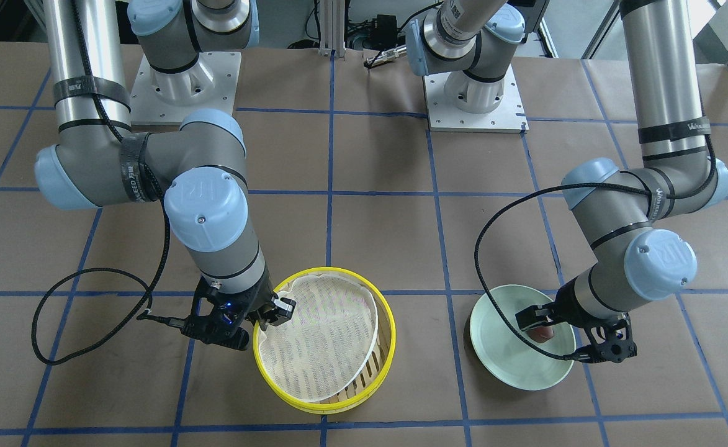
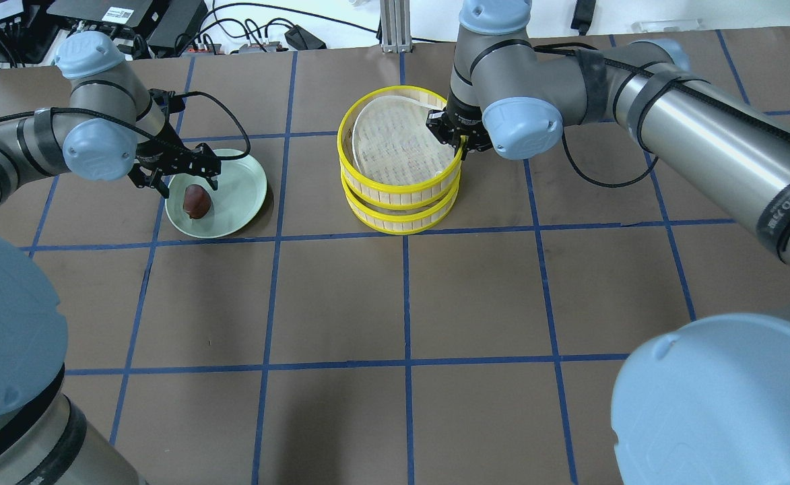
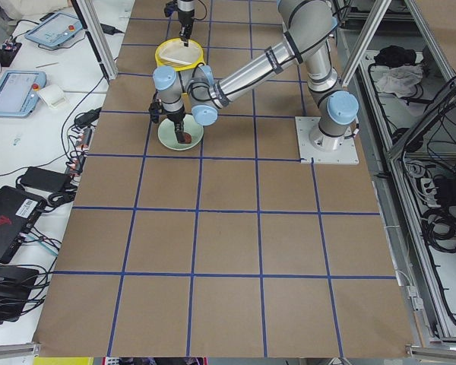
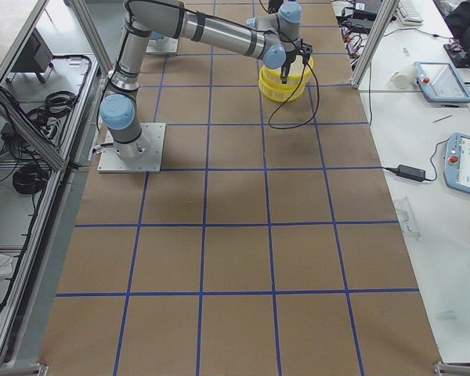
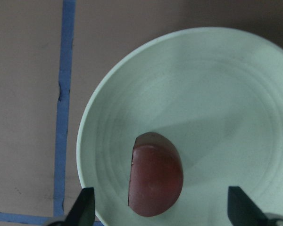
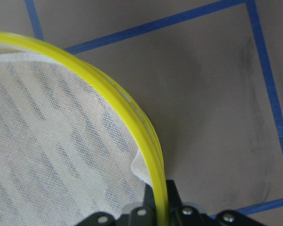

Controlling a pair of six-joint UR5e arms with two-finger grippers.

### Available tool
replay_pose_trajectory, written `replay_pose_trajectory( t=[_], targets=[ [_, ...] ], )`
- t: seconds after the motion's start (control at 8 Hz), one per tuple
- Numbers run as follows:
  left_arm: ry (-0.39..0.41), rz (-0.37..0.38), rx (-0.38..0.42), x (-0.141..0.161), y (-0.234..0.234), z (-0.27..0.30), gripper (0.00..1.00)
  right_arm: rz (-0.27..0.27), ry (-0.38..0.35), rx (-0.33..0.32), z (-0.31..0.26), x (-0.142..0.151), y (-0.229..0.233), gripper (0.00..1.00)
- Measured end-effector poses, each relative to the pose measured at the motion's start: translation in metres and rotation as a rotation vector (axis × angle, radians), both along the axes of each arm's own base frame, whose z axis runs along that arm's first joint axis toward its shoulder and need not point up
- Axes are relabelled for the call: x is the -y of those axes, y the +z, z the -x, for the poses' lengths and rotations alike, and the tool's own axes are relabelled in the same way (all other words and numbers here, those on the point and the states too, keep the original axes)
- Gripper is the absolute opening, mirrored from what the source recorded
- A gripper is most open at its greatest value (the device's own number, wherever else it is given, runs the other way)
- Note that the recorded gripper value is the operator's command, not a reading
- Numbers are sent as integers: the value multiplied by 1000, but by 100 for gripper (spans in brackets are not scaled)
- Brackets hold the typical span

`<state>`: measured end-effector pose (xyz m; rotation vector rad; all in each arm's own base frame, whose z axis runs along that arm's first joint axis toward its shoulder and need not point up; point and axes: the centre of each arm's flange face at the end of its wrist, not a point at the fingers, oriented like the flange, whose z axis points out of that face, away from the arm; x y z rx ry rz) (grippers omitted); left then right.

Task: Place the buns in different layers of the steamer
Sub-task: 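Grasp and lift the dark red bun from the plate with the left gripper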

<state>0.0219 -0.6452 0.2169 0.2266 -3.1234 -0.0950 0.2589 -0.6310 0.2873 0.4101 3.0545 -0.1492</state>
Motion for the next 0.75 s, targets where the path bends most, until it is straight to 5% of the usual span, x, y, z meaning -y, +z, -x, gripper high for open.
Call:
replay_pose_trajectory(
  t=[0.75],
  targets=[
    [-3,-33,-15,0,-27,1,100,-24,-14,-11,0,-8,-10,0]
  ],
)
